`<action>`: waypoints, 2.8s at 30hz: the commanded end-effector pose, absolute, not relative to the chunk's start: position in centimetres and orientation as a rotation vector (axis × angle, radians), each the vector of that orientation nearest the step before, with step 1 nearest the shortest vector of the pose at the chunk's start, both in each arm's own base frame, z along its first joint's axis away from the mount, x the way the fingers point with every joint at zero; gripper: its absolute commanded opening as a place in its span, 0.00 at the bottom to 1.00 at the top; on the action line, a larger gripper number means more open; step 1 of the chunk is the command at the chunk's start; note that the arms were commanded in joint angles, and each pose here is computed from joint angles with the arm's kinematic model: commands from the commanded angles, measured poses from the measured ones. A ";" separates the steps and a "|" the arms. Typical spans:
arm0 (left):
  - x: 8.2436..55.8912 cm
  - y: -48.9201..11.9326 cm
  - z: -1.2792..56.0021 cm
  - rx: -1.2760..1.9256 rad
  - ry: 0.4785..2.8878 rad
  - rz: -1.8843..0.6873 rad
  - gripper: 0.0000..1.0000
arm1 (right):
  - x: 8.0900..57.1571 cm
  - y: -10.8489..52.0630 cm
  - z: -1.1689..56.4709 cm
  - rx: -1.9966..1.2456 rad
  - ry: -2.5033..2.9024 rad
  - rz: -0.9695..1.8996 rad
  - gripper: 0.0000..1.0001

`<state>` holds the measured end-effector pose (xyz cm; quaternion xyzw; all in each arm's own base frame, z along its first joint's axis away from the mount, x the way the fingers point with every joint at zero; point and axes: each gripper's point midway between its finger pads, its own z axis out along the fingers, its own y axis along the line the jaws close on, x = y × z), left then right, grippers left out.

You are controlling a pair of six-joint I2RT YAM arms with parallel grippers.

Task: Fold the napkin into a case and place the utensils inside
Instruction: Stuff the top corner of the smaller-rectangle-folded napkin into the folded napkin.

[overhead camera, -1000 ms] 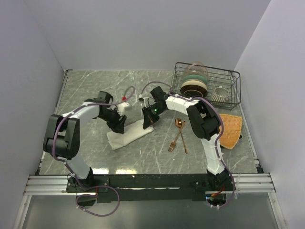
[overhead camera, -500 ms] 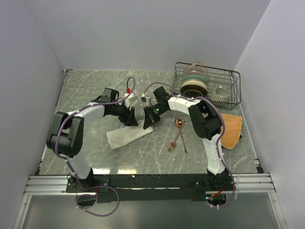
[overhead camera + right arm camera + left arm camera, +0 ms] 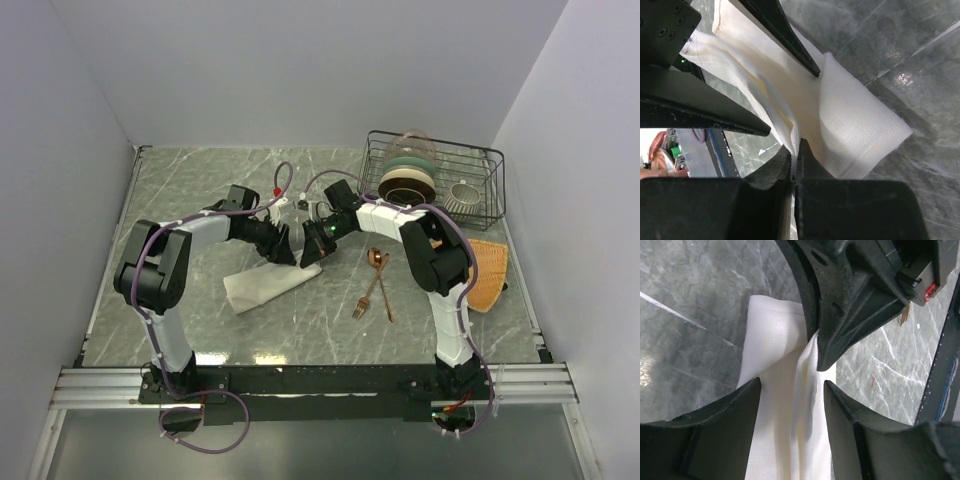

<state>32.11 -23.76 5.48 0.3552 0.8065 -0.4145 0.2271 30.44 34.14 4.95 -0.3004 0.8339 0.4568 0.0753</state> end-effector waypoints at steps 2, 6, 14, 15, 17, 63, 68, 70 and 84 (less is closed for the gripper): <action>31.6 -24.7 6.8 1.023 2.156 -1.224 0.54 | 31.6 34.4 7.6 -0.907 2.411 1.363 0.00; 31.3 -25.0 6.1 0.997 2.211 -1.249 0.47 | 31.6 34.6 7.9 -0.909 2.393 1.374 0.00; 31.0 -25.3 6.3 0.914 2.284 -1.303 0.12 | 31.8 34.6 8.0 -0.903 2.393 1.377 0.00; 30.7 -25.3 6.3 0.904 2.289 -1.315 0.09 | 31.7 34.7 8.0 -0.906 2.391 1.373 0.00; 30.4 -25.2 6.3 0.882 2.305 -1.332 0.01 | 31.8 34.6 8.1 -0.906 2.393 1.365 0.09; 28.0 -25.0 5.7 0.869 2.284 -1.138 0.01 | 30.3 33.6 2.9 -0.952 2.597 0.755 0.00; 28.0 -24.9 5.3 0.838 2.345 -1.158 0.01 | 30.9 34.3 6.1 -0.913 2.506 0.796 0.00; 27.9 -24.9 5.3 0.820 2.361 -1.171 0.01 | 31.2 34.1 7.2 -0.893 2.481 0.807 0.00; 26.1 -23.8 3.3 0.604 2.566 -1.243 0.01 | 30.8 33.6 7.5 -0.910 2.460 0.819 0.00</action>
